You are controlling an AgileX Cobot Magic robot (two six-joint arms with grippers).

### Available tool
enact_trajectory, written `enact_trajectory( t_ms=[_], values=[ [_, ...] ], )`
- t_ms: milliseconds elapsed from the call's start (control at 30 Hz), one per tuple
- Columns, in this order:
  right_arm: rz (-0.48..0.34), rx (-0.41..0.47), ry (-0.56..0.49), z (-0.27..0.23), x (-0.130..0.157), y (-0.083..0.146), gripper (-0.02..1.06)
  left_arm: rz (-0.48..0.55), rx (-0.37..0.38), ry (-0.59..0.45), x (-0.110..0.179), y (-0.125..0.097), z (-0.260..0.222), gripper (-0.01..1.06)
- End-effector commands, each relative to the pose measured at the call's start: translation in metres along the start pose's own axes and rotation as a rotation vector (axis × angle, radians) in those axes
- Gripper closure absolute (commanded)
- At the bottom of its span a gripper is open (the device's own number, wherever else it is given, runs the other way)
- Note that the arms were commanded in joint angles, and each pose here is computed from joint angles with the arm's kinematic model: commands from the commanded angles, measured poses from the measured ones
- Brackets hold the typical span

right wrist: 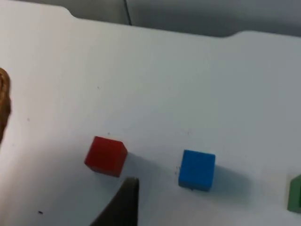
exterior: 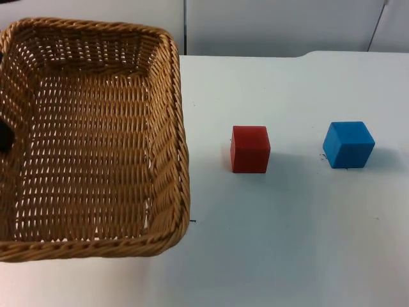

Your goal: Pick up the basket with the left hand and place the blue cube into the basket with the right hand.

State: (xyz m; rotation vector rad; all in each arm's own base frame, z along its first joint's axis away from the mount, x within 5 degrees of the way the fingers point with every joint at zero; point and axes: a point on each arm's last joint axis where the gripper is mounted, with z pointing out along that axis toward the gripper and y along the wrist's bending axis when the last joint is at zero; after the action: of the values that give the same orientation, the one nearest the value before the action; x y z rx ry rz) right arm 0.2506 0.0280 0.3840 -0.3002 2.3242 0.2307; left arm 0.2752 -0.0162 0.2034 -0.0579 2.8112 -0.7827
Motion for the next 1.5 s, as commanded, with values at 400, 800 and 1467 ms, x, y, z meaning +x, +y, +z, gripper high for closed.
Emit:
enact_trajectory(
  t_ms=[400,800,1467],
  values=[
    [0.029,0.099,0.148,0.086,-0.001,0.005,0.13,-0.004,0.033,-0.014,-0.005,-0.005,-0.005,1.05],
    [0.112,0.115,0.287,0.166,0.02,-0.007,0.2,-0.024,0.036,0.007,-0.007,0.002,0.007,1.05],
    [0.146,0.128,0.358,0.249,0.054,-0.012,0.2,-0.031,0.046,0.033,-0.023,0.009,0.018,1.05]
  ],
)
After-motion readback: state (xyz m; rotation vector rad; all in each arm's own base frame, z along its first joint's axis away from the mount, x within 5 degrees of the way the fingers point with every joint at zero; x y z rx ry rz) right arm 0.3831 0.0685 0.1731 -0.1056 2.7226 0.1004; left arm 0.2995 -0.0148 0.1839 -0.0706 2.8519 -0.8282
